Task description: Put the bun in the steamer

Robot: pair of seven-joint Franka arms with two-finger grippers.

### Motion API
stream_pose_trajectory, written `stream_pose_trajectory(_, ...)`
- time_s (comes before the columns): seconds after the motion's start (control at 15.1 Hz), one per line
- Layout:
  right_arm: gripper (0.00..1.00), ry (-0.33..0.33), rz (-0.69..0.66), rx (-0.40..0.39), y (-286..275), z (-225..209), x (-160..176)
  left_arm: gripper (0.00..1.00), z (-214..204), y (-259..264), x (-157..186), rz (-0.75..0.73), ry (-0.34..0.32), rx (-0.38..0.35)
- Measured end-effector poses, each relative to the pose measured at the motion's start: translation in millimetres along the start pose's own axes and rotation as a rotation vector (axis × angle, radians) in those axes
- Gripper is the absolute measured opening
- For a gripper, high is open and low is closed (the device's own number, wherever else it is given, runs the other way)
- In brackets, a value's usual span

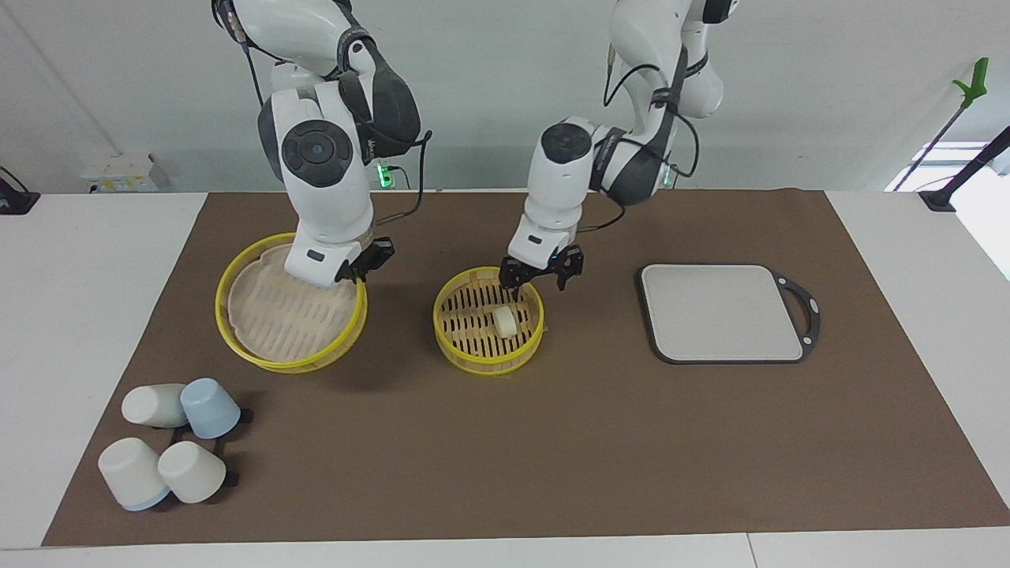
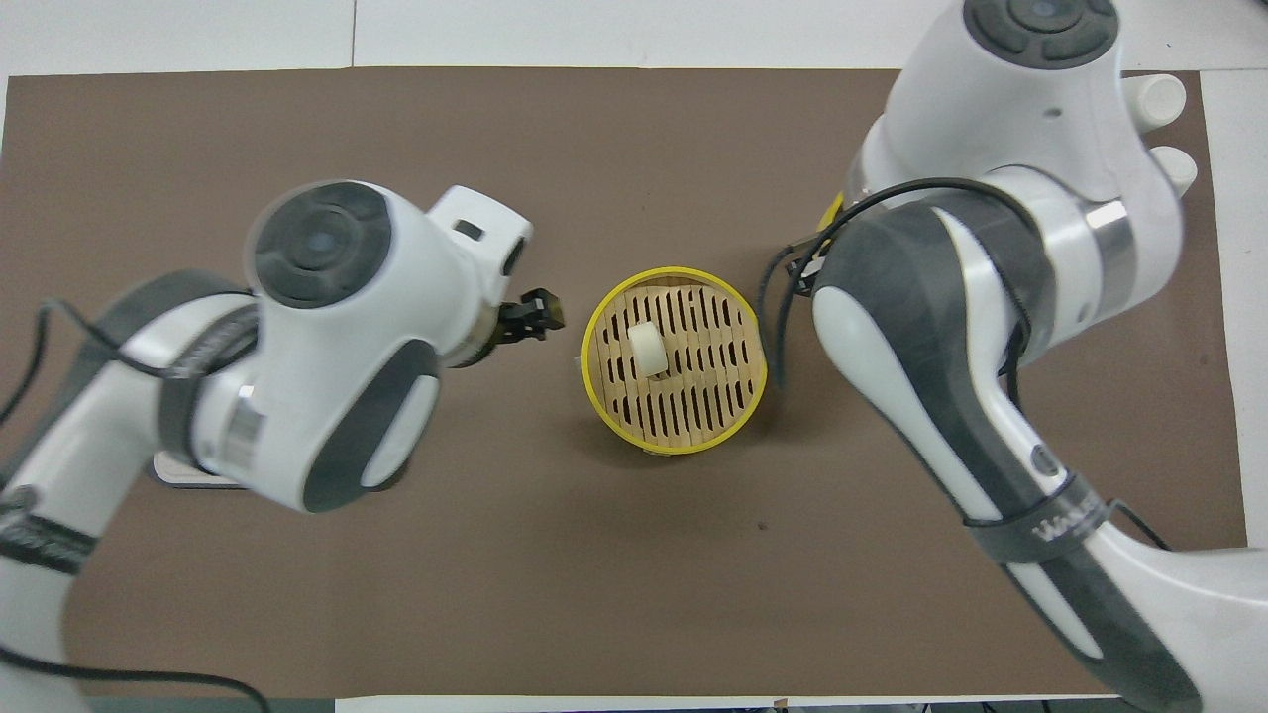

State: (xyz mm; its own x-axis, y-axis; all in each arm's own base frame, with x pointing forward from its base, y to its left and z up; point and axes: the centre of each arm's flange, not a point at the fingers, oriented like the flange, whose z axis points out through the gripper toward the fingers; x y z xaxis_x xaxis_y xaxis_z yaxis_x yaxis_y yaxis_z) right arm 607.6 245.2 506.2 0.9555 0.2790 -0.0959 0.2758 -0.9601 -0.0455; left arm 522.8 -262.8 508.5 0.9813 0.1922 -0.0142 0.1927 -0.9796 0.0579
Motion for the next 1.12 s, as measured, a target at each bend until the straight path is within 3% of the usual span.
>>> stream_pose_trajectory(0.13, 0.09, 0.084, 0.063, 0.024, -89.8, 9.6, -3.2, 1.0, -52.2, -91.6, 27.1, 0.007, 0.003, -0.014)
stream_pose_trajectory(0.26, 0.09, 0.119, 0.092, 0.046, -155.5, 27.5, -13.8, 1.0, -81.1, -169.8, 43.9, 0.059, 0.007, -0.014)
stream_pose_trajectory(0.46, 0.09, 0.136, 0.105, 0.067, -179.2, 67.0, -11.6, 1.0, -89.3, -236.2, 58.6, 0.17, -0.005, 0.021)
stream_pose_trajectory(0.73, 0.09, 0.119, 0.113, 0.062, -173.7, 98.1, -8.8, 1.0, -89.8, -247.6, 59.8, 0.213, -0.017, 0.029)
stream_pose_trajectory(1.12, 0.09, 0.163, 0.136, 0.073, -202.0, 110.3, -17.7, 1.0, -92.5, -249.8, 59.1, 0.212, -0.026, 0.031)
